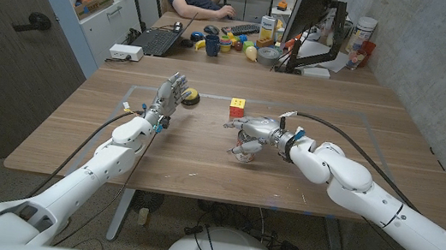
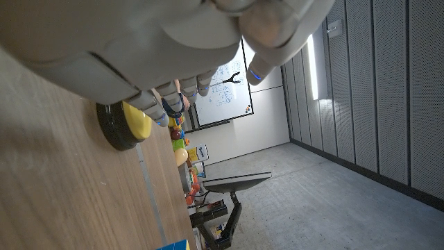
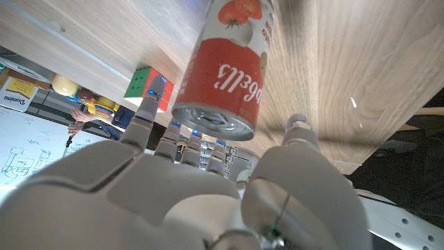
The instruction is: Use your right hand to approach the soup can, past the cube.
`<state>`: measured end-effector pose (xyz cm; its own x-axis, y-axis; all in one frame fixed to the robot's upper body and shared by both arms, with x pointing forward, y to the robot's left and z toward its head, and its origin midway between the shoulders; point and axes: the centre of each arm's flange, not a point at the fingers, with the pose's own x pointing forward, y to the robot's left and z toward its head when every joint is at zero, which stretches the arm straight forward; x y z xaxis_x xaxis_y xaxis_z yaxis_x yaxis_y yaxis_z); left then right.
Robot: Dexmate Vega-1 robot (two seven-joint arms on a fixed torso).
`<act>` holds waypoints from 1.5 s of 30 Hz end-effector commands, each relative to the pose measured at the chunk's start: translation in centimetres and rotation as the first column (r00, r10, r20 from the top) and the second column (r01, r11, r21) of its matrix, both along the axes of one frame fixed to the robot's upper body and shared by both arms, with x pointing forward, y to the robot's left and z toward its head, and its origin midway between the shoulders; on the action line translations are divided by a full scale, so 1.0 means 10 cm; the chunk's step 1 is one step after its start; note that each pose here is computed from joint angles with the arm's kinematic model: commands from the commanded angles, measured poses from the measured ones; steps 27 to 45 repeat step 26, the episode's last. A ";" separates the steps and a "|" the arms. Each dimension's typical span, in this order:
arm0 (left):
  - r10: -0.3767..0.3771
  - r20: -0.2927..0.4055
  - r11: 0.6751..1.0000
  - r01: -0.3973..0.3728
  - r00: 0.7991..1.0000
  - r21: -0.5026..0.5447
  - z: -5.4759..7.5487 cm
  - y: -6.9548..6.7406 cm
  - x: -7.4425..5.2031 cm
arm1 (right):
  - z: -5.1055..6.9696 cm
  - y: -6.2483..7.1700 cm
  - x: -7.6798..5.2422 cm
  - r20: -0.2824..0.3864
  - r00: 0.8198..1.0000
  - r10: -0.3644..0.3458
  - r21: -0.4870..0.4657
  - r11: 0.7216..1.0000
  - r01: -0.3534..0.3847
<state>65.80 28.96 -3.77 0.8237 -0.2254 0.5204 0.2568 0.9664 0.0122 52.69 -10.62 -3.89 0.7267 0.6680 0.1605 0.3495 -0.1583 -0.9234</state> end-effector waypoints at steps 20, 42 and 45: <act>-0.007 0.003 1.000 0.007 1.000 0.009 0.01 -0.05 -0.01 | -0.02 -0.04 -0.06 0.007 1.000 0.005 0.029 1.000 -0.006; -0.011 0.000 1.000 0.011 1.000 0.011 0.00 -0.06 0.00 | -0.03 -0.04 -0.05 0.004 1.000 0.007 0.038 0.999 -0.008; -0.011 0.000 1.000 0.011 1.000 0.011 0.00 -0.06 0.00 | -0.03 -0.04 -0.05 0.004 1.000 0.007 0.038 0.999 -0.008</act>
